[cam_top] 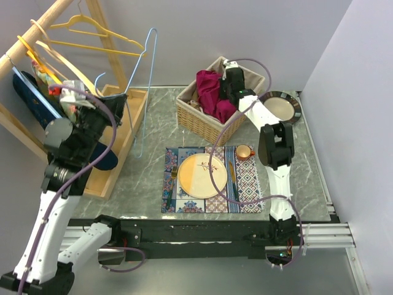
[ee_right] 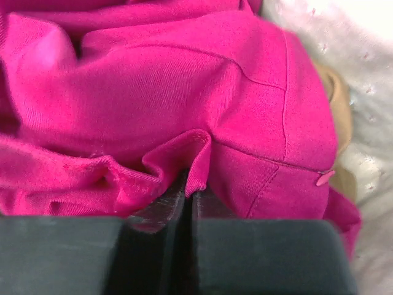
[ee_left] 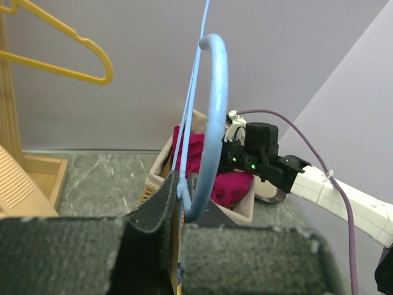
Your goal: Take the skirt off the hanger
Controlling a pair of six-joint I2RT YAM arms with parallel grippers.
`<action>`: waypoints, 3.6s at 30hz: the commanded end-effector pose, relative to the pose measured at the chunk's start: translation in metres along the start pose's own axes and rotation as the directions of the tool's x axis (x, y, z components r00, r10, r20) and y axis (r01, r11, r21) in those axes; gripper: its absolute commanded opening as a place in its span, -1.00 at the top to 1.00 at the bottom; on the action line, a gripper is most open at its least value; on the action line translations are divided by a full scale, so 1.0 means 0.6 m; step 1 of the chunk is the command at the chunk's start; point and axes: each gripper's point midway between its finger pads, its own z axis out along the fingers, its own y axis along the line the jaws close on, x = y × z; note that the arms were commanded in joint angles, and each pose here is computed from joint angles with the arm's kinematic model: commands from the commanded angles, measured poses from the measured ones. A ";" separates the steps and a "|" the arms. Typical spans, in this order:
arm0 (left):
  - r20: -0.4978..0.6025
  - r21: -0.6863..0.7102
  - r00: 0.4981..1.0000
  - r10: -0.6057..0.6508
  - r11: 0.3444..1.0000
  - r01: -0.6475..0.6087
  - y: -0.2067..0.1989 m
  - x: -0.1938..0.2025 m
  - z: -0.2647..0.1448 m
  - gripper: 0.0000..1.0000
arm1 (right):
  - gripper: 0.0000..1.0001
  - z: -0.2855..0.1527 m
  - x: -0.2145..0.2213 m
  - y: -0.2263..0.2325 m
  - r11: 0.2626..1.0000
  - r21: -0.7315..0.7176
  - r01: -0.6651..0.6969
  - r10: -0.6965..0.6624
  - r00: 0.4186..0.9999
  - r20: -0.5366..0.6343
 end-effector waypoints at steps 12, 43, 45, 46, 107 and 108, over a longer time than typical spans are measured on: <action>-0.068 -0.024 0.992 -0.107 0.994 0.106 -0.019 -0.028 0.030 0.99 | -0.64 -0.247 -0.212 0.012 0.995 -0.032 -0.092 0.097 0.964 0.248; 0.064 -0.332 0.949 -0.308 0.890 0.312 0.054 -0.064 0.094 0.98 | -0.31 -0.655 -0.059 0.530 0.805 -0.370 0.464 -0.075 0.698 0.712; 0.067 -0.336 0.950 -0.306 0.889 0.310 0.056 -0.065 0.093 0.98 | -0.26 -0.649 -0.053 0.537 0.809 -0.352 0.470 -0.098 0.699 0.709; 0.069 -0.338 0.951 -0.302 0.890 0.307 0.056 -0.065 0.092 0.98 | -0.25 -0.643 -0.044 0.547 0.808 -0.336 0.484 -0.123 0.696 0.708; -0.015 0.360 0.993 0.117 0.927 -0.104 -0.085 0.064 -0.161 -0.94 | 1.00 -0.531 -0.264 0.552 0.731 -0.503 0.461 -0.108 0.807 0.581; -0.013 0.349 0.993 0.116 0.931 -0.104 -0.082 0.063 -0.160 -0.93 | 1.00 -0.528 -0.269 0.555 0.734 -0.498 0.461 -0.103 0.801 0.590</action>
